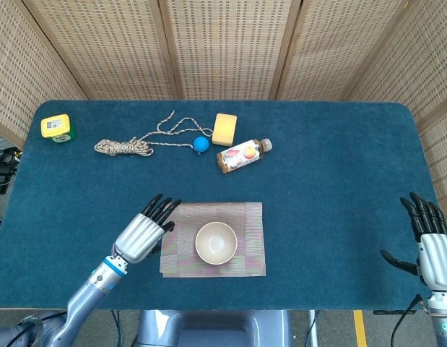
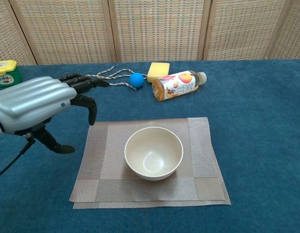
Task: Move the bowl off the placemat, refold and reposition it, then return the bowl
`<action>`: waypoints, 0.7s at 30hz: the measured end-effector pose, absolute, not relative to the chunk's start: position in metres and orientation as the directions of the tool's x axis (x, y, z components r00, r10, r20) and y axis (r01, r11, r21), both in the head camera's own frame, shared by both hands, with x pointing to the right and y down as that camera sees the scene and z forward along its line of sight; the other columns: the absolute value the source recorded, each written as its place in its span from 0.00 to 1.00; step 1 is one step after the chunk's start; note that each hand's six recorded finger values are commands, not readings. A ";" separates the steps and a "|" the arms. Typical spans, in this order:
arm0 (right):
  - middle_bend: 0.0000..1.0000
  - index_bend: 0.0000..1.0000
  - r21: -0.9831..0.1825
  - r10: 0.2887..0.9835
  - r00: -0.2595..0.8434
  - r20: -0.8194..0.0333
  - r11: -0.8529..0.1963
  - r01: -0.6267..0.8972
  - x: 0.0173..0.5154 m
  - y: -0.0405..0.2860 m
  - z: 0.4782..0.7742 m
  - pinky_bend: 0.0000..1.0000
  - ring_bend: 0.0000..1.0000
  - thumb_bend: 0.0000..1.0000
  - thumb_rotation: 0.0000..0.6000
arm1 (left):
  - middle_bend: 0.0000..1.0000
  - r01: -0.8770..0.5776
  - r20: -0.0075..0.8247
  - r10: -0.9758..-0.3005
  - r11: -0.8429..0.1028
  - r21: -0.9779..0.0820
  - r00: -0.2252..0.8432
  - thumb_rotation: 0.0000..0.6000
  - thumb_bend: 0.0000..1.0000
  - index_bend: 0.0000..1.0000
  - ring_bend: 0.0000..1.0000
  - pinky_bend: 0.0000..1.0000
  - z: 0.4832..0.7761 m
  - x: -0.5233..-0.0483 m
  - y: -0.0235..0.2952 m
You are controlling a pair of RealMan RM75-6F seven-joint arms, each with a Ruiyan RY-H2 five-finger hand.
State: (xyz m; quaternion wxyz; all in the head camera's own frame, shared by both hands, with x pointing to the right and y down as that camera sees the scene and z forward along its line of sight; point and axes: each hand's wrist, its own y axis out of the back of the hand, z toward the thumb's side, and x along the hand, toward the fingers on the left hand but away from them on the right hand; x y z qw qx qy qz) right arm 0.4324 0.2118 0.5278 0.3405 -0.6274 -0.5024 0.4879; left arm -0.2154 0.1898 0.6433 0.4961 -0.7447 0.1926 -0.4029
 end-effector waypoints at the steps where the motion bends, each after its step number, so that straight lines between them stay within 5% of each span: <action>1: 0.00 0.00 -0.917 0.963 0.017 -0.270 -0.262 0.300 0.433 0.212 0.528 0.00 0.00 0.13 1.00 | 0.00 0.120 0.414 -0.679 -0.436 -0.892 0.606 1.00 0.10 0.43 0.00 0.00 0.646 -0.211 0.191; 21: 0.00 0.00 -0.909 0.963 -0.005 -0.268 -0.251 0.333 0.442 0.208 0.524 0.00 0.00 0.13 1.00 | 0.00 0.172 0.428 -0.593 -0.439 -0.882 0.682 1.00 0.10 0.41 0.00 0.00 0.670 -0.145 0.203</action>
